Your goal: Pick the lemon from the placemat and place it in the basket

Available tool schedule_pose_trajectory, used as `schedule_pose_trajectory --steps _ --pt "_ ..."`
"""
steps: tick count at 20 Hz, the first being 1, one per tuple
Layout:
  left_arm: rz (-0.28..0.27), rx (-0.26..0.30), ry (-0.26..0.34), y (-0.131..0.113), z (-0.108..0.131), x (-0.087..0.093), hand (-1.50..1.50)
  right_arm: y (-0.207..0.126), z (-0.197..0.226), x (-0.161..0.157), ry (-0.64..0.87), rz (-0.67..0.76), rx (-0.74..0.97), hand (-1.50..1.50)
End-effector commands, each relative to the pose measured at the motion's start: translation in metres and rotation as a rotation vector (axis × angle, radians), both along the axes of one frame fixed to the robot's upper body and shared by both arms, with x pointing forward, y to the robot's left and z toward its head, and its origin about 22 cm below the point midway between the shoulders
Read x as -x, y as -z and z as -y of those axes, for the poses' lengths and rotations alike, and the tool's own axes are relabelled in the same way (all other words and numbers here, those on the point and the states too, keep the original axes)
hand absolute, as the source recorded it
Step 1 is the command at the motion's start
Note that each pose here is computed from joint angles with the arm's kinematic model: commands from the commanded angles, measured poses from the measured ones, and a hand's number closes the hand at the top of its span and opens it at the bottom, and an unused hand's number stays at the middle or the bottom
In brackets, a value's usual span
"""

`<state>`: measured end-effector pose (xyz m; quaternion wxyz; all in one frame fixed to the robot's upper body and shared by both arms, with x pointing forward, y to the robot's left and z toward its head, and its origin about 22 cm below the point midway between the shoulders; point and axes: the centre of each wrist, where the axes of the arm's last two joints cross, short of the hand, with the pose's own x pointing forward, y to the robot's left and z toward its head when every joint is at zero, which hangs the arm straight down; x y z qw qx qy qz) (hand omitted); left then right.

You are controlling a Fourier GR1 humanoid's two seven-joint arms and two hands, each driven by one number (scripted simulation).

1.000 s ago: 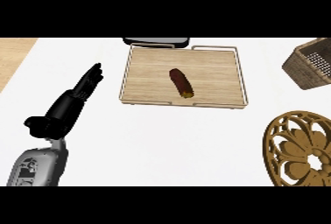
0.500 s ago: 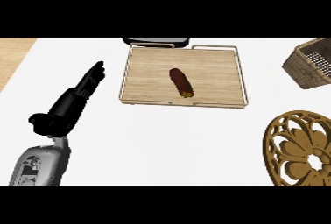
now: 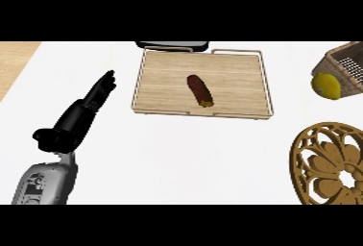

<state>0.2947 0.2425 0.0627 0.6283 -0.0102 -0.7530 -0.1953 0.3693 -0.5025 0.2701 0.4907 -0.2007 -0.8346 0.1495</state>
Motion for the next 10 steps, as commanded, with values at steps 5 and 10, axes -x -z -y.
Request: schedule_pose_trajectory --steps 5,10 --pt "0.002 0.006 -0.017 0.000 0.003 -0.001 0.00 -0.018 0.009 0.006 -0.078 0.029 -0.167 -1.50" --pt "0.001 -0.002 0.005 -0.005 0.005 -0.001 0.00 -0.019 0.022 0.017 -0.033 -0.072 -0.324 -1.50"
